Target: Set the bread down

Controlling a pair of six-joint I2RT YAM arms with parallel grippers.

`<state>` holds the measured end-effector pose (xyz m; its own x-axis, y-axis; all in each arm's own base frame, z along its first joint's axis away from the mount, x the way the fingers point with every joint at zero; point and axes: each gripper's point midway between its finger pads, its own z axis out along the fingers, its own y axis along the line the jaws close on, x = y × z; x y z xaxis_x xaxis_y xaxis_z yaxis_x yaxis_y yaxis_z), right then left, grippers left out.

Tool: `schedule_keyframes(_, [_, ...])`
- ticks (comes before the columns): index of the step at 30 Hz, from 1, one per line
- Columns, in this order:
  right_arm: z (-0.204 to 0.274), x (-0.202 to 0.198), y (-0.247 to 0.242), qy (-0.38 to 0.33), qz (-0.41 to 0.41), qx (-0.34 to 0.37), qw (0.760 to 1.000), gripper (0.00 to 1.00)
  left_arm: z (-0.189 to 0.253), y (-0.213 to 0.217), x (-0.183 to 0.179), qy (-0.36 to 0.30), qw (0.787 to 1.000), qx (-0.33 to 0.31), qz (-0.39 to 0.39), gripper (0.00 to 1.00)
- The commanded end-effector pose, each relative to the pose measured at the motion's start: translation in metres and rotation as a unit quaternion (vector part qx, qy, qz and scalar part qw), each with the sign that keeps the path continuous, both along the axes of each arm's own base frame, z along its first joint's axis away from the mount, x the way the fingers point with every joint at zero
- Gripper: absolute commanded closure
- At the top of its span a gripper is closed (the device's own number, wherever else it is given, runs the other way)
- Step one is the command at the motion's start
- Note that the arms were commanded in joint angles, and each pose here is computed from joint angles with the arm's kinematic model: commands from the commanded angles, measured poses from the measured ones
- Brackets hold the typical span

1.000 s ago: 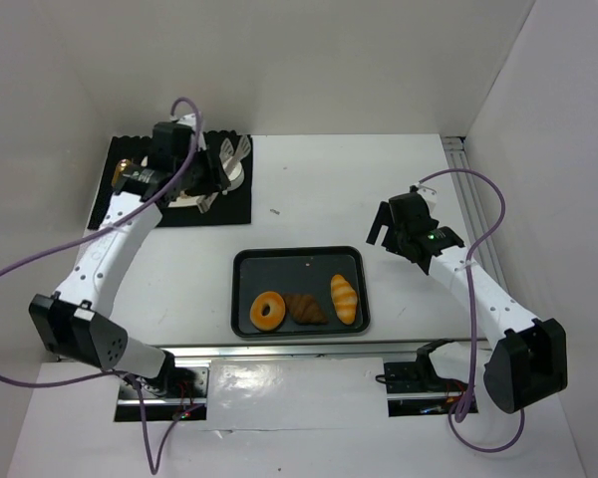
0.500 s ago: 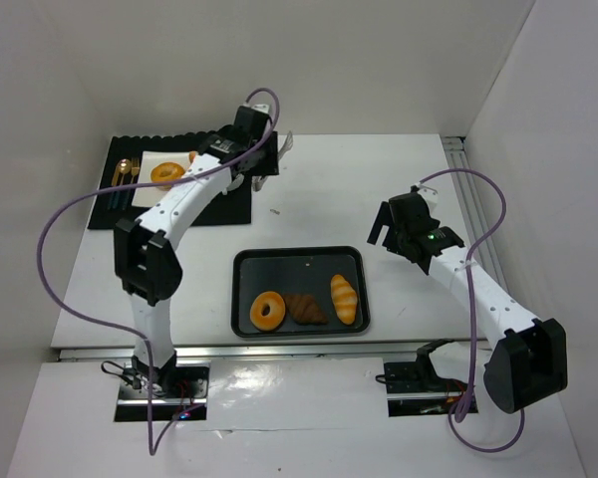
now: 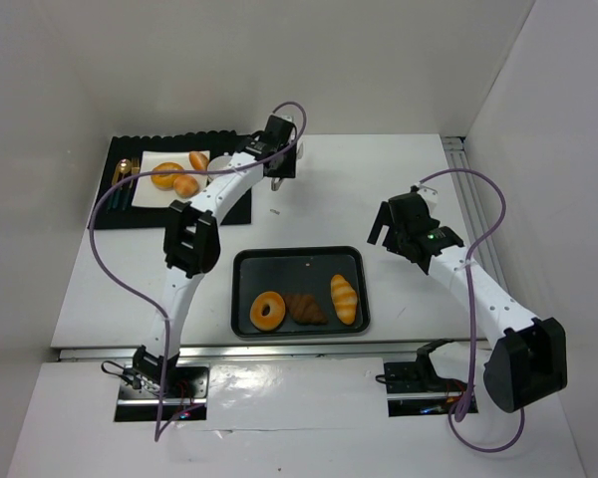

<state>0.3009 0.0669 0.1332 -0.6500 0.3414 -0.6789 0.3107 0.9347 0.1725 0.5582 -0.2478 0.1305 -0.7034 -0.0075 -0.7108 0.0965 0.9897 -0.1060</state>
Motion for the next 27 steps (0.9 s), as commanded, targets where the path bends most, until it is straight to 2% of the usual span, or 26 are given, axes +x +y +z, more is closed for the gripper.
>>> schedule_keyframes(1, [0.003, 0.006, -0.001, -0.011, -0.005, 0.000, 1.000, 0.01, -0.006, 0.000, 0.011, -0.012, 1.000, 0.013, 0.000, 0.42])
schedule_keyframes(3, [-0.004, 0.004, -0.001, -0.002, -0.005, -0.003, 1.000, 0.01, -0.025, -0.001, 0.007, 0.009, 1.000, 0.018, -0.005, 0.41])
schedule_keyframes(8, [-0.004, 0.008, 0.000, -0.006, -0.005, -0.002, 1.000, 0.01, -0.037, -0.006, 0.003, 0.025, 0.999, 0.011, -0.018, 0.28])
schedule_keyframes(9, [-0.006, 0.008, 0.000, -0.002, -0.005, -0.003, 1.000, 0.01, -0.044, -0.005, 0.000, 0.034, 0.999, 0.015, -0.018, 0.23])
schedule_keyframes(12, [-0.007, 0.008, 0.002, 0.000, -0.002, 0.000, 1.000, 0.01, -0.038, -0.006, 0.000, 0.030, 0.999, 0.013, -0.024, 0.14])
schedule_keyframes(15, [-0.007, 0.008, 0.002, 0.000, -0.002, 0.000, 1.000, 0.01, -0.014, -0.008, -0.003, 0.018, 0.999, 0.000, -0.030, 0.01])
schedule_keyframes(20, [0.002, 0.012, 0.003, -0.011, -0.002, 0.004, 1.000, 0.01, 0.039, -0.010, -0.012, -0.014, 0.998, -0.019, -0.051, 0.00])
schedule_keyframes(21, [0.005, 0.014, 0.004, -0.015, -0.002, 0.005, 1.000, 0.01, 0.066, -0.007, -0.020, -0.027, 0.998, -0.029, -0.047, 0.00])
schedule_keyframes(23, [0.004, 0.012, 0.003, -0.011, -0.002, 0.004, 1.000, 0.01, 0.076, -0.004, -0.039, -0.015, 0.998, -0.043, -0.053, 0.01])
schedule_keyframes(24, [0.004, 0.013, 0.002, -0.012, -0.005, 0.000, 1.000, 0.01, 0.110, 0.001, -0.052, -0.036, 0.996, -0.059, -0.047, 0.03])
schedule_keyframes(27, [0.006, 0.013, 0.002, -0.011, -0.009, 0.003, 1.000, 0.01, 0.106, 0.010, -0.090, -0.006, 0.996, -0.076, -0.048, 0.04])
